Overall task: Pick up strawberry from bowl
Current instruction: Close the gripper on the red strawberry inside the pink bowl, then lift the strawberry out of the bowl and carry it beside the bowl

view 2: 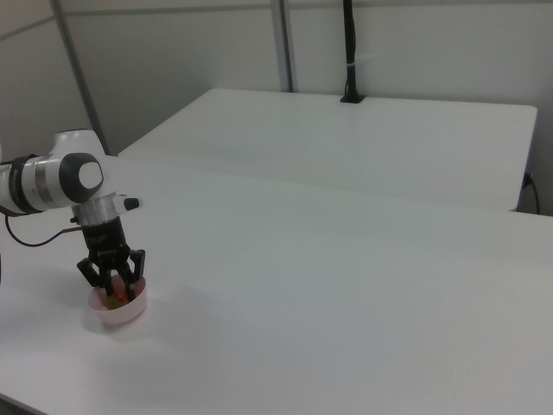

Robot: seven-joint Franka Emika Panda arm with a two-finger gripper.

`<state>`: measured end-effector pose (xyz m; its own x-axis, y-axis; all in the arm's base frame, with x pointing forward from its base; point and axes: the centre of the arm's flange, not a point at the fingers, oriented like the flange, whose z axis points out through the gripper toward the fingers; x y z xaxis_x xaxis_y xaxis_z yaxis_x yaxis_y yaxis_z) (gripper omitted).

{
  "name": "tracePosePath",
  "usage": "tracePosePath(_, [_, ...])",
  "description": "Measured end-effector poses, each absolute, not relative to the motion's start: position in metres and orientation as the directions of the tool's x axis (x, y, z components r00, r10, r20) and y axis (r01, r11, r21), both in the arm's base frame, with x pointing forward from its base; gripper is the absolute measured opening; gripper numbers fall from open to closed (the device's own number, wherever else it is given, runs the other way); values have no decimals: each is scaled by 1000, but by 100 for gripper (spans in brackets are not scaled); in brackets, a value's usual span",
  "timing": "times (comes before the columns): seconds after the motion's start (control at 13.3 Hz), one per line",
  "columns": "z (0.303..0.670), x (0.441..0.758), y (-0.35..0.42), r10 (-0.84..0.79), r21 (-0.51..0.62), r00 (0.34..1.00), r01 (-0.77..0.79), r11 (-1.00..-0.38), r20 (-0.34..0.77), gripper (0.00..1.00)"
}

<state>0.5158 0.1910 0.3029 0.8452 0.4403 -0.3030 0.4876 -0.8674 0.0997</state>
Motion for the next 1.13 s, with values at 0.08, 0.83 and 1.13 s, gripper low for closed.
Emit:
tracePosePath(0.08, [303, 516, 191, 440, 100, 846, 487, -868, -303, 41])
tracePosePath(0.83, [412, 538, 128, 471, 2, 839, 490, -872, -275, 41])
tracePosePath(1.13, [400, 549, -4, 438, -32, 846, 451, -892, -304, 41])
